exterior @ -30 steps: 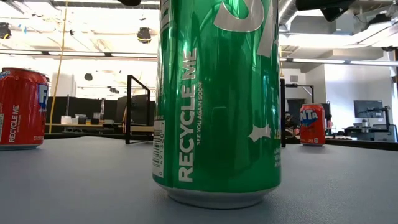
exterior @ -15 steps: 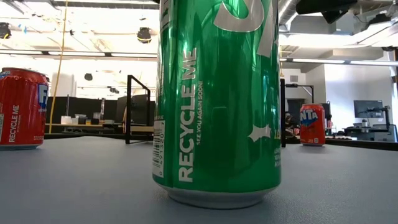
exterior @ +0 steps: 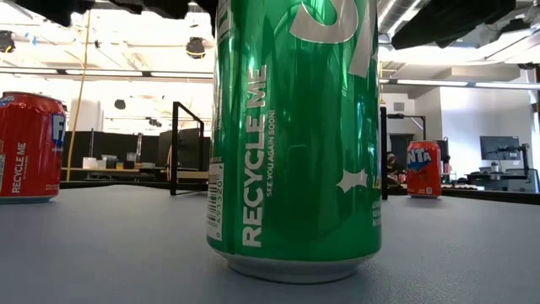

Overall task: Place canned beverage on shelf
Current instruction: Put the right green soda can on the shelf

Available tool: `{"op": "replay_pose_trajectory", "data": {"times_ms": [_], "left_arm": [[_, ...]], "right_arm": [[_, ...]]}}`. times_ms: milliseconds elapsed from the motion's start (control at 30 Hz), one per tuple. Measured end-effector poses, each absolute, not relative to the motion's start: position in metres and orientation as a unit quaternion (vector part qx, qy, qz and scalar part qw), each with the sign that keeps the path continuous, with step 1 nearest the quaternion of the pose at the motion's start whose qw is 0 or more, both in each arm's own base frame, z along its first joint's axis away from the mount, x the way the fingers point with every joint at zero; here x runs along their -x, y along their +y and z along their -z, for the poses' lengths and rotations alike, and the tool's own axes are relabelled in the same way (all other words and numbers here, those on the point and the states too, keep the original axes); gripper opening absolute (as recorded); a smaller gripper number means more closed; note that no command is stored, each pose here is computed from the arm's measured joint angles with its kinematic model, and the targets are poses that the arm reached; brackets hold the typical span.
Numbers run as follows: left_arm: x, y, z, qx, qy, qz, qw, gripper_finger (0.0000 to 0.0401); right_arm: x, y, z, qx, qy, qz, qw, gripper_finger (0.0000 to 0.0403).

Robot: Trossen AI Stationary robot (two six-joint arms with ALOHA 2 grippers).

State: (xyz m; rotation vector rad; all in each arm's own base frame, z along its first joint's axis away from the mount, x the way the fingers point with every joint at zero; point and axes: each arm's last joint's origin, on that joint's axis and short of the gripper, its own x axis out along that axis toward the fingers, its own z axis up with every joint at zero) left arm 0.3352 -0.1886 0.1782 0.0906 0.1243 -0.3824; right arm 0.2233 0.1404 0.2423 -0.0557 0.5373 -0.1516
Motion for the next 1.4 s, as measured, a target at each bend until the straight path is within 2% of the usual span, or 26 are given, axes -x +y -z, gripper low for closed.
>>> {"op": "replay_pose_trajectory", "data": {"times_ms": [133,367,700,1167,1400], "left_arm": [[-0.337,-0.186,-0.177,-0.035,0.069,0.243,0.967,0.0288],[-0.339,-0.183,-0.179,-0.051,0.057,0.195,0.978,0.0291],[-0.344,-0.173,-0.184,-0.065,0.028,0.187,0.980,0.0291],[-0.349,-0.162,-0.184,-0.082,0.027,0.258,0.962,0.0292],[-0.348,-0.174,-0.188,-0.110,0.055,0.256,0.959,0.0333]], "right_arm": [[-0.223,0.141,-0.243,0.026,0.263,0.075,0.961,0.0000],[-0.224,0.141,-0.243,0.025,0.263,0.074,0.962,0.0000],[-0.223,0.142,-0.243,0.022,0.268,0.061,0.961,0.0000],[-0.218,0.115,-0.268,0.012,0.244,0.053,0.968,0.0000],[-0.216,0.112,-0.273,0.010,0.238,0.049,0.970,0.0000]]}}
